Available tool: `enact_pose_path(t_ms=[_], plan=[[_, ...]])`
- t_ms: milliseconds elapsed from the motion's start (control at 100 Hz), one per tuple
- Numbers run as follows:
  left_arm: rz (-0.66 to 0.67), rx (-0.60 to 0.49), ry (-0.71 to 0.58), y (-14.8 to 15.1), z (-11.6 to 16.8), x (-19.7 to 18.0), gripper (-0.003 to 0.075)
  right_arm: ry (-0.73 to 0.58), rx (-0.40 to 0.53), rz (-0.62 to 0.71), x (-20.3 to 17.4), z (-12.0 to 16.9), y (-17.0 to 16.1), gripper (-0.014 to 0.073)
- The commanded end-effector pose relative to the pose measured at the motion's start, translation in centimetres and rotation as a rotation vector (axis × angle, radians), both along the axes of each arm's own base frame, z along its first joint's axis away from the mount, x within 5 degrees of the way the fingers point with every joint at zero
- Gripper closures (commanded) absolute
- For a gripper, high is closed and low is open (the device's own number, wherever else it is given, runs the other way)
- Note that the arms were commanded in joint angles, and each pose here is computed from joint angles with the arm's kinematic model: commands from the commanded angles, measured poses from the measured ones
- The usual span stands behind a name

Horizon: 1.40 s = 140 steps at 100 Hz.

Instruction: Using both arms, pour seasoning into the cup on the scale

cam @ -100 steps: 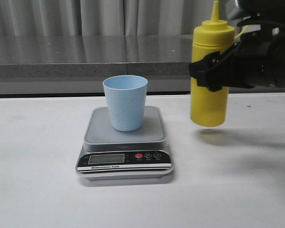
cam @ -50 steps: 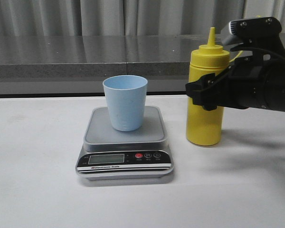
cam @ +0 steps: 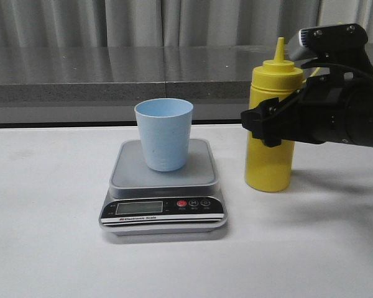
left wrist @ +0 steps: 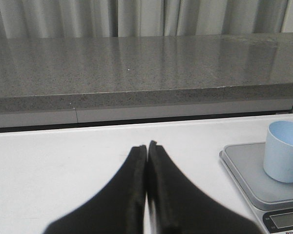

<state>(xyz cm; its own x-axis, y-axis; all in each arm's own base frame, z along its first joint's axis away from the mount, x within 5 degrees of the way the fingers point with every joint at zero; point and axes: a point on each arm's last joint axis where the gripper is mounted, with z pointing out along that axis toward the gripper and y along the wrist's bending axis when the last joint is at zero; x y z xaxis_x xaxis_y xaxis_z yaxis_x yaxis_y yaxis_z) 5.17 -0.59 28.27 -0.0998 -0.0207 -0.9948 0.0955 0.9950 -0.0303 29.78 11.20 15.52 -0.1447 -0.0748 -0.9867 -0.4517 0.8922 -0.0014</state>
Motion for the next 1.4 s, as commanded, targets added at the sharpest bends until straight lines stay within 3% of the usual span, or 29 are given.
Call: enact_pose_path(t_ms=[0, 480, 950, 1391], plan=[[0.003, -0.027, -0.091, 0.0, 1.5, 0.0, 0.0740, -0.116, 0.049, 0.000, 0.4, 2.2, 0.0, -0.0065], [0.003, -0.027, -0.091, 0.0, 1.5, 0.0, 0.0740, -0.118, 0.054, 0.000, -0.3, 2.2, -0.2, -0.0060], [0.003, -0.027, -0.091, 0.0, 1.5, 0.0, 0.0740, -0.112, 0.098, -0.091, -5.6, 2.8, -2.8, -0.0060], [0.003, -0.027, -0.091, 0.0, 1.5, 0.0, 0.0740, -0.081, 0.124, -0.174, -11.4, 7.6, -5.4, -0.0060]])
